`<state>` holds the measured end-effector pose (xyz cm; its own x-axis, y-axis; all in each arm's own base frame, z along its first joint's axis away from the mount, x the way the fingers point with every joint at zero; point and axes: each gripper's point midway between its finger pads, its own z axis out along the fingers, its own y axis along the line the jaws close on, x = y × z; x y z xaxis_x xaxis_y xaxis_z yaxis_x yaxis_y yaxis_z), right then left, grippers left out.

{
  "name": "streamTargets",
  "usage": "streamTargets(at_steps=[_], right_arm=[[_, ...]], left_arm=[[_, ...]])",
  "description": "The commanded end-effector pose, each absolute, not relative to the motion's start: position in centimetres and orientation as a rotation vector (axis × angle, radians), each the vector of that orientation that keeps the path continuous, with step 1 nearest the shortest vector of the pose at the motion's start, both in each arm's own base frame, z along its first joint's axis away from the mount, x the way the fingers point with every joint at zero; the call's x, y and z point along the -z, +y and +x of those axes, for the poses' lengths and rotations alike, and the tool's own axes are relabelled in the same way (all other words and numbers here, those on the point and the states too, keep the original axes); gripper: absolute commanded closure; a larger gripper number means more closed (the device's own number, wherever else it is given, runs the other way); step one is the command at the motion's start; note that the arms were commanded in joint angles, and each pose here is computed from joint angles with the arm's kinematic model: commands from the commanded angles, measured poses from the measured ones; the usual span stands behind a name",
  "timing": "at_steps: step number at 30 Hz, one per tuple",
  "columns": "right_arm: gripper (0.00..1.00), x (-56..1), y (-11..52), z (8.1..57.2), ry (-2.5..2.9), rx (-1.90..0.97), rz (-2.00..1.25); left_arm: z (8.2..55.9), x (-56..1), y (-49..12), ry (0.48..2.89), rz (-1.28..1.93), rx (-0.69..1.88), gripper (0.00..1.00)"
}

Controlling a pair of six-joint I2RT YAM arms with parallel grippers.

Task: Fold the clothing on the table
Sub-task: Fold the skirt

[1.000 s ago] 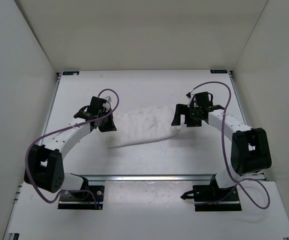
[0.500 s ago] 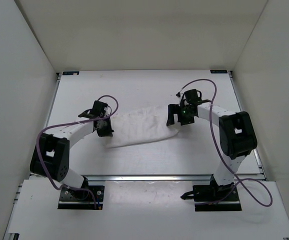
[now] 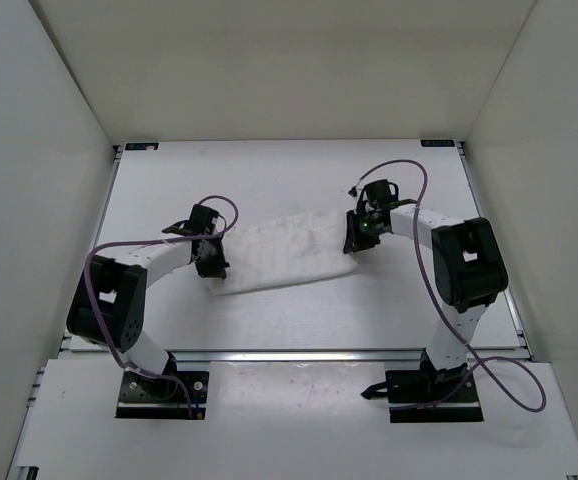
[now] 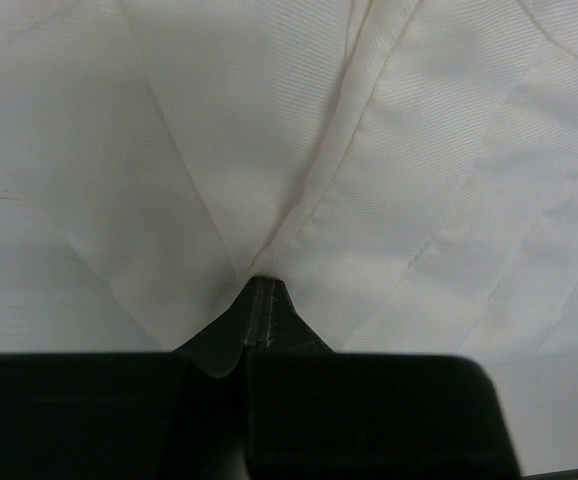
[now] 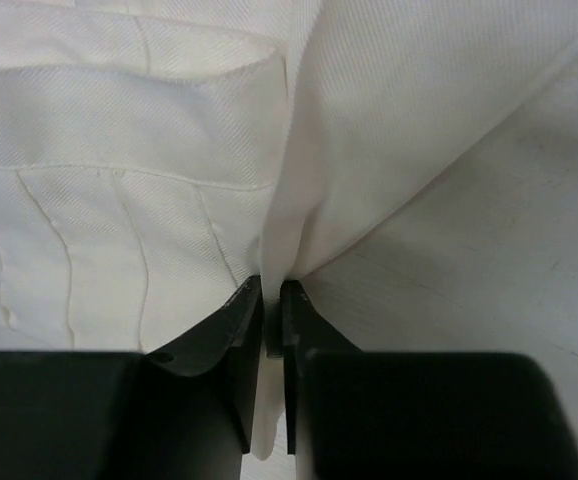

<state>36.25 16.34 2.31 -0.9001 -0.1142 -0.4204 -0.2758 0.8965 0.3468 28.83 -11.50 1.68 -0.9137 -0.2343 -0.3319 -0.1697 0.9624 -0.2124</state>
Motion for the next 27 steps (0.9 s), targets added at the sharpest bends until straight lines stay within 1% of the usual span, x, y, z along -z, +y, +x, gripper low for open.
streamTargets(at_steps=[1,2,4,10,14,19,21,22,25,27], right_arm=[[0.92,-2.3,16.4,36.8,2.667,-0.561,-0.265],[0.97,-2.7,16.3,36.9,2.653,-0.574,-0.246],[1.00,-3.7,16.1,37.2,2.620,-0.600,-0.203],[1.00,-8.0,14.8,38.3,2.526,-0.564,-0.181],[1.00,-11.8,15.8,38.9,2.450,-0.578,-0.192],[1.00,-16.1,19.3,39.5,2.355,-0.645,-0.260],[1.00,-17.3,21.3,39.4,2.333,-0.682,-0.295],[1.00,-18.8,23.0,39.2,2.300,-0.708,-0.335],[1.00,-20.0,26.1,38.5,2.266,-0.755,-0.391],[1.00,-19.7,28.2,37.7,2.282,-0.788,-0.424]], left_arm=[[27.8,-0.2,-11.6,2.795,-0.291,0.227,1.00],[27.9,0.0,-11.8,2.798,-0.298,0.240,1.00],[27.6,0.6,-12.7,2.826,-0.277,0.272,1.00],[27.1,1.4,-16.9,2.865,-0.179,0.377,1.00],[27.2,1.1,-20.4,2.869,-0.110,0.509,1.00],[26.2,0.0,-24.3,2.853,-0.028,0.657,1.00],[26.0,-0.1,-24.9,2.852,-0.059,0.726,1.00],[26.0,-0.2,-25.3,2.844,-0.091,0.766,1.00],[26.1,-0.2,-25.8,2.836,-0.133,0.825,1.00],[26.5,-0.3,-25.7,2.815,-0.215,0.845,1.00]])
